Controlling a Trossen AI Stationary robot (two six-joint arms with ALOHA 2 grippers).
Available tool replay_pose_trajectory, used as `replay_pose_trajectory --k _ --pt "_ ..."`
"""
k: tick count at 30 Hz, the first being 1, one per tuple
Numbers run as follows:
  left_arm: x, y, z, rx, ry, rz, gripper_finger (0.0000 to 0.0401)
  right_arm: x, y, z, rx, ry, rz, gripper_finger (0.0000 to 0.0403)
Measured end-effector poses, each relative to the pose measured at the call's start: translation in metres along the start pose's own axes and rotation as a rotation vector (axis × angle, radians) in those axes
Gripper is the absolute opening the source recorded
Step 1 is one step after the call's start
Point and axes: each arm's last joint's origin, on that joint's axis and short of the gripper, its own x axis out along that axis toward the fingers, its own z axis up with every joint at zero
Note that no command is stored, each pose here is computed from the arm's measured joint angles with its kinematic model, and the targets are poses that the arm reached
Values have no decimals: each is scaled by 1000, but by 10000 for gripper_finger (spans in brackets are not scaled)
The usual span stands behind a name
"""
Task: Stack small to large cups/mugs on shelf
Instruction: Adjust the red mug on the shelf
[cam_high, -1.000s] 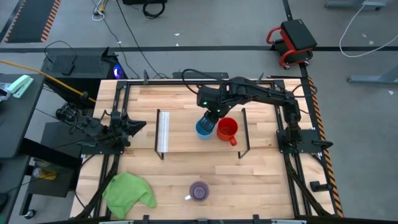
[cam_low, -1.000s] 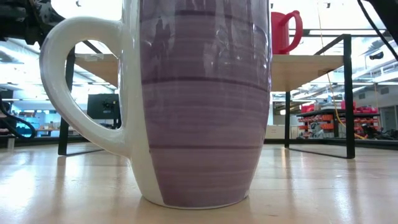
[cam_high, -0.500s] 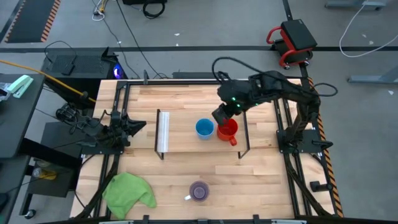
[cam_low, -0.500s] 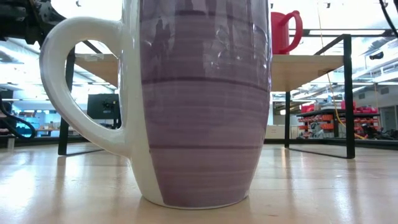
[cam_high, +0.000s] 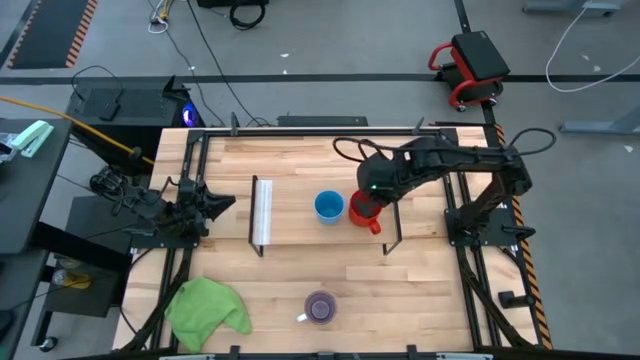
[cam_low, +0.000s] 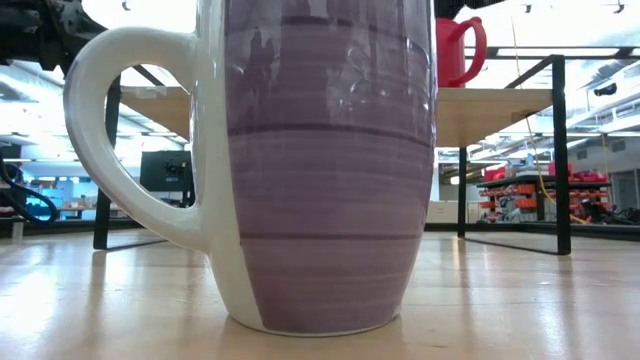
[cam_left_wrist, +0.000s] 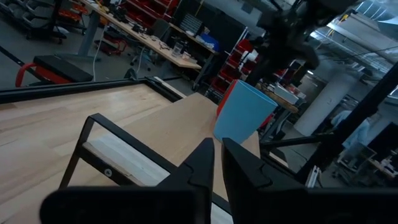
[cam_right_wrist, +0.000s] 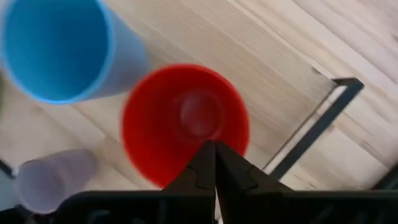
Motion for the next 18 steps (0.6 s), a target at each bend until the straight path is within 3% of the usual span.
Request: replay_pose_trajectory --k 9,18 --pt "0 0 0 0 0 0 36 26 -3 -2 -15 52 -93 10" --pt "0 0 0 -6 0 0 32 26 -5 -2 1 47 -97 9"
